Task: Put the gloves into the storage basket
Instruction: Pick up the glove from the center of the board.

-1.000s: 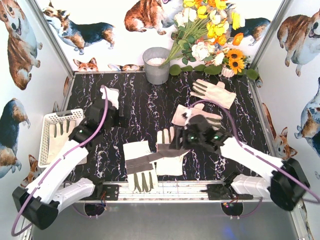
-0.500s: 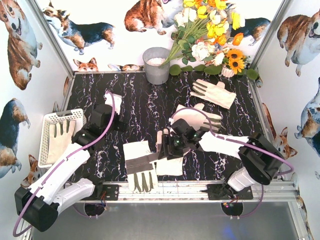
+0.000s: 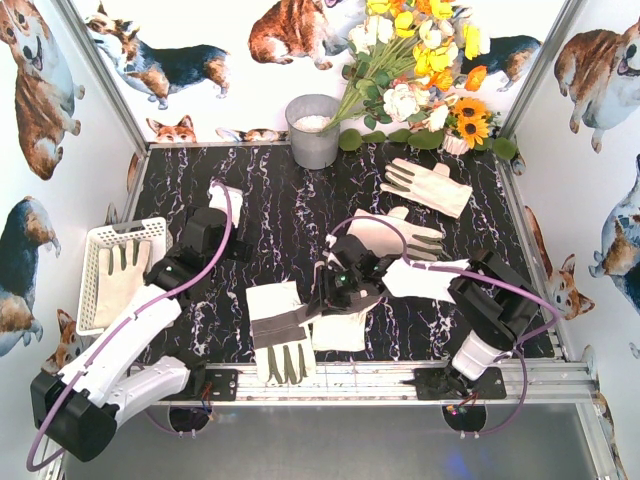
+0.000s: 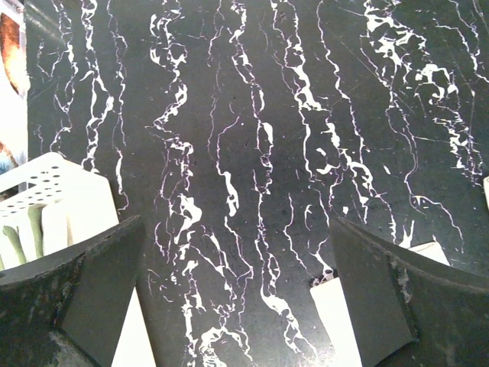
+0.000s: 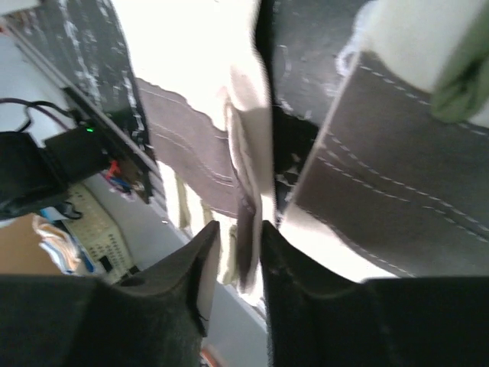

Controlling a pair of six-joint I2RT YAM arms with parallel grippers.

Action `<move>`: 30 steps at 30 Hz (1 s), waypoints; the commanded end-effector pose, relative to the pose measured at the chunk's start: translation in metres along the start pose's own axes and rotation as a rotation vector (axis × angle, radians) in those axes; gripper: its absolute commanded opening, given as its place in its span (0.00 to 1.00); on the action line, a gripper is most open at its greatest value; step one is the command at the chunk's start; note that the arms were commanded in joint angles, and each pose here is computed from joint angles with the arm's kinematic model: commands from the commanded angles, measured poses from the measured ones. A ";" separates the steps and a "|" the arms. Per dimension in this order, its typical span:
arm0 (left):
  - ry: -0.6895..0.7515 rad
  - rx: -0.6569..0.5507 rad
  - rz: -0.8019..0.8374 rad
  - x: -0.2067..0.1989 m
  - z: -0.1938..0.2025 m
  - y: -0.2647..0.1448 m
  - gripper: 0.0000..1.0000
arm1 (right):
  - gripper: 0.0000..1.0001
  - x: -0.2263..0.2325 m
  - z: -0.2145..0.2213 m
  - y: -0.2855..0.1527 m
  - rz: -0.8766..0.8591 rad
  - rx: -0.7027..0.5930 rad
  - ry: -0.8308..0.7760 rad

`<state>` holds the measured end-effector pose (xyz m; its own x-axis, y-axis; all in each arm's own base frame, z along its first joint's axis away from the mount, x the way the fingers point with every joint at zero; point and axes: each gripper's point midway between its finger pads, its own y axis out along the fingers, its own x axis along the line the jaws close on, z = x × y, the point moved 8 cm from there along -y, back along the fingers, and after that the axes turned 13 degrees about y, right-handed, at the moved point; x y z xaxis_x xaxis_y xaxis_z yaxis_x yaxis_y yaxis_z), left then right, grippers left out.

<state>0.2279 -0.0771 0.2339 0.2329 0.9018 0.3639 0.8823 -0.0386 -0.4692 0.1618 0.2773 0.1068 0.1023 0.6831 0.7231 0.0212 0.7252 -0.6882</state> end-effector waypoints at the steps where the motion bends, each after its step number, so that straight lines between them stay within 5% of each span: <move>1: -0.002 -0.020 -0.059 0.010 -0.006 -0.004 1.00 | 0.22 0.043 -0.005 -0.012 -0.160 -0.009 -0.049; 6: -0.037 -0.110 0.046 0.007 -0.016 -0.022 1.00 | 0.00 0.077 0.000 -0.036 -0.287 0.027 -0.086; 16: -0.043 -0.289 0.311 0.017 -0.074 -0.093 1.00 | 0.00 0.147 0.003 -0.102 -0.483 -0.100 -0.147; 21: 0.029 -0.354 0.332 0.026 -0.090 -0.111 1.00 | 0.00 0.165 0.001 -0.139 -0.506 -0.302 -0.140; 30: -0.025 -0.395 0.564 -0.020 -0.106 -0.095 0.95 | 0.00 0.158 -0.021 -0.189 -0.248 -0.728 -0.043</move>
<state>0.1825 -0.1156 0.3626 0.6342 0.7519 0.1802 0.7673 -0.5834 -0.2661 0.1863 0.2728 0.3293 -0.0715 0.4335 0.8983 0.4893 0.8000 -0.3471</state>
